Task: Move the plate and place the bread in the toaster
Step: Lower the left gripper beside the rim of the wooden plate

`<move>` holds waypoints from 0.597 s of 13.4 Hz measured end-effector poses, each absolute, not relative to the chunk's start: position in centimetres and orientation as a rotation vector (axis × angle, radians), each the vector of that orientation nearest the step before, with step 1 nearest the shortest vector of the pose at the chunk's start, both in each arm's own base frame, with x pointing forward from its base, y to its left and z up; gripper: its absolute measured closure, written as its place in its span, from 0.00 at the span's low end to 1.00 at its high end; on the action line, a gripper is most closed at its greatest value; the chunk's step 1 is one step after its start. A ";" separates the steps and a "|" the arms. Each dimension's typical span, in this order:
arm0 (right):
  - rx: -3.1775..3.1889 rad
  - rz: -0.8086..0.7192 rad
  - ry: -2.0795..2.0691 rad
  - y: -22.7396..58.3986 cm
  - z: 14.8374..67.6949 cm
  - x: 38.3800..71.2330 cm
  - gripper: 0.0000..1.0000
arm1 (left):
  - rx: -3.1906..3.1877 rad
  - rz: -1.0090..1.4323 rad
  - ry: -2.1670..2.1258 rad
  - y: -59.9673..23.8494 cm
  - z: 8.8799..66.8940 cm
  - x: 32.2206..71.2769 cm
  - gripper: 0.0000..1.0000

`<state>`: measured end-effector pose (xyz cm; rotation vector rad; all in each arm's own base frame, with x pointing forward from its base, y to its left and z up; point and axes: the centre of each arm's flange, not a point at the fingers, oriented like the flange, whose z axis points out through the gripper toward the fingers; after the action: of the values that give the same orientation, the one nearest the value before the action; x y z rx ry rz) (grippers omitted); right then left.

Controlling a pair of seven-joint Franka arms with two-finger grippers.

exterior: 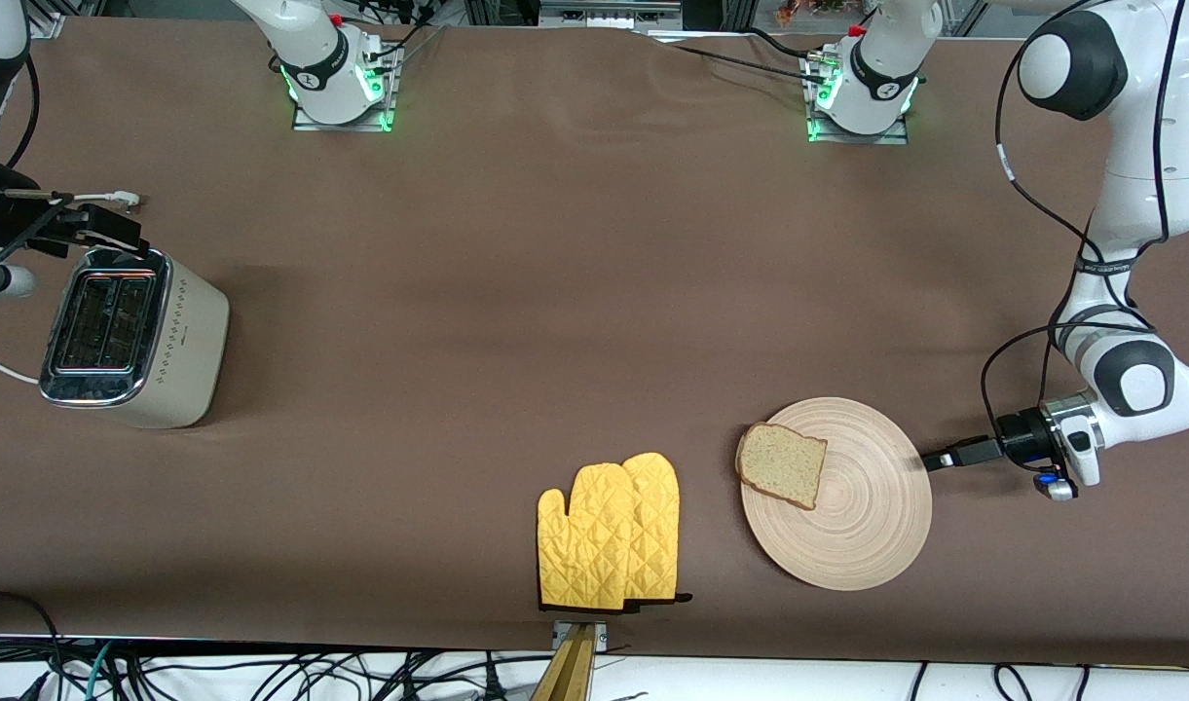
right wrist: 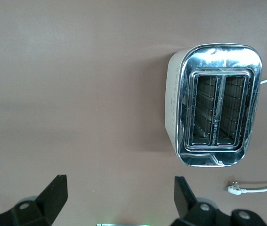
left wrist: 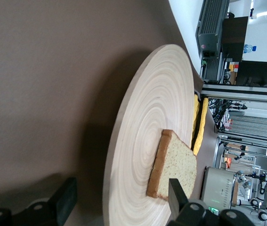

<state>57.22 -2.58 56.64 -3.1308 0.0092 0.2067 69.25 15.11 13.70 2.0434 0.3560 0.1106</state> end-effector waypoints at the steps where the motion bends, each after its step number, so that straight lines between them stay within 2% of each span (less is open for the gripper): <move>1: -3.131 0.207 0.009 -2.6 56.6 57.2 0.00 | 2.045 0.112 0.349 14.7 14.1 69.7 0.14; 3: -3.131 0.206 0.009 -2.6 56.6 57.2 0.00 | 2.049 0.098 0.350 13.5 14.3 70.1 0.19; 8: -3.131 0.205 0.009 -2.6 56.6 57.2 0.00 | 2.068 0.092 0.343 13.5 13.5 69.9 0.77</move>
<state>57.23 -2.57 56.65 -3.1310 0.0091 0.2047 69.89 13.48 13.48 2.0679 0.3427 0.0920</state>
